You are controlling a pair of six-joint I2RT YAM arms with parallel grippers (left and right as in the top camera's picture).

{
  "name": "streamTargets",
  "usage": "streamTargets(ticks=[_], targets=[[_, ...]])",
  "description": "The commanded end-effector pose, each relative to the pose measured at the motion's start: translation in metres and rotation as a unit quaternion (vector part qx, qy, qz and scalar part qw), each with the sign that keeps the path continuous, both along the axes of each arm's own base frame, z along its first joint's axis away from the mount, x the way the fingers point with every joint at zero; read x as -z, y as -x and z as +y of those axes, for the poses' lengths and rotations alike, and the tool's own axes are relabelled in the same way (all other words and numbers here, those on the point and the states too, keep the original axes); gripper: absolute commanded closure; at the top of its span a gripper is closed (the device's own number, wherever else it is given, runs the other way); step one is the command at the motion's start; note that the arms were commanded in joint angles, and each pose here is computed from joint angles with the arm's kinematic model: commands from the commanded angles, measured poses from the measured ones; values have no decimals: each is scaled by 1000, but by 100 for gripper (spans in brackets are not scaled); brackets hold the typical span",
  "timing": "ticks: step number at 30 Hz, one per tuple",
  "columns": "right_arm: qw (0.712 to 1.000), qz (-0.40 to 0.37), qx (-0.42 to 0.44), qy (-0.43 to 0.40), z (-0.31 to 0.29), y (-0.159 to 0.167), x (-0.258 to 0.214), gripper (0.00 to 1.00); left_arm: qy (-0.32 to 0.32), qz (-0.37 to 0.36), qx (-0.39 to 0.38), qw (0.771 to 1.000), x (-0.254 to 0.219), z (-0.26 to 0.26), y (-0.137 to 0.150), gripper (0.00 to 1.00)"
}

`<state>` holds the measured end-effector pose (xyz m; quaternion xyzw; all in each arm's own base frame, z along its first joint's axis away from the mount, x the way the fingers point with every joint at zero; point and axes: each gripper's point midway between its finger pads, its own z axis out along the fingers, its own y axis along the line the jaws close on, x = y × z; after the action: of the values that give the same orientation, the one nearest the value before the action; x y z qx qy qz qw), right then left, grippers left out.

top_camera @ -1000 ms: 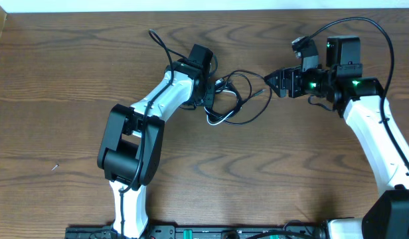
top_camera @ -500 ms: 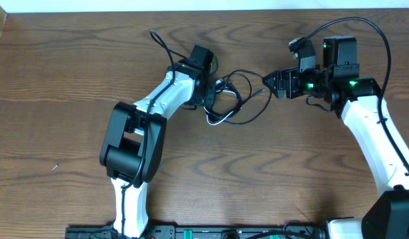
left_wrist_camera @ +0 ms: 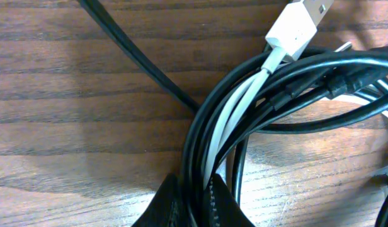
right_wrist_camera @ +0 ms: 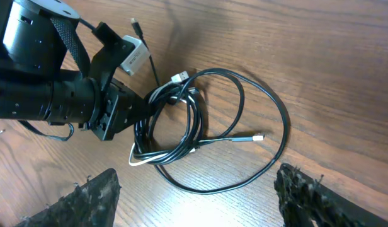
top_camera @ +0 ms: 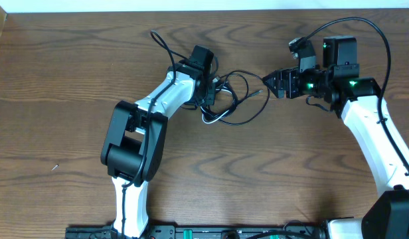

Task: Untangle cables
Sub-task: 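Grasp the black and white cable bundle with the left gripper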

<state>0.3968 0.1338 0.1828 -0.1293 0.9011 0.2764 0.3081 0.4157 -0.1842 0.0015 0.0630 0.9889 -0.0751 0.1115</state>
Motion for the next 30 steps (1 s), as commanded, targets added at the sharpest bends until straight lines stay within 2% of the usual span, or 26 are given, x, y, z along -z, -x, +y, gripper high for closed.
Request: streamTargets(ticks=[1, 7, 12, 16, 21, 25, 30], targets=[[1000, -6, 0, -4, 4, -3, -7, 25, -16, 29, 1, 999, 15, 7, 12, 92], [999, 3, 35, -21, 2, -10, -11, 30, 11, -31, 2, 999, -49, 3, 4, 93], [995, 13, 84, -47, 0, -19, -16, 34, 61, -105, 8, 993, -123, -6, 2, 92], [993, 10, 95, -74, 11, -24, -25, 37, 99, -139, 17, 985, -164, -12, 7, 93], [991, 1, 93, -97, 26, -27, -35, 39, 132, -149, 29, 980, -186, -20, 15, 92], [990, -8, 89, -112, 40, -29, -43, 39, 135, -145, 29, 980, -185, -21, 16, 93], [983, 18, 141, -115, 44, -31, -35, 39, 135, -145, 28, 980, -185, -21, 16, 93]])
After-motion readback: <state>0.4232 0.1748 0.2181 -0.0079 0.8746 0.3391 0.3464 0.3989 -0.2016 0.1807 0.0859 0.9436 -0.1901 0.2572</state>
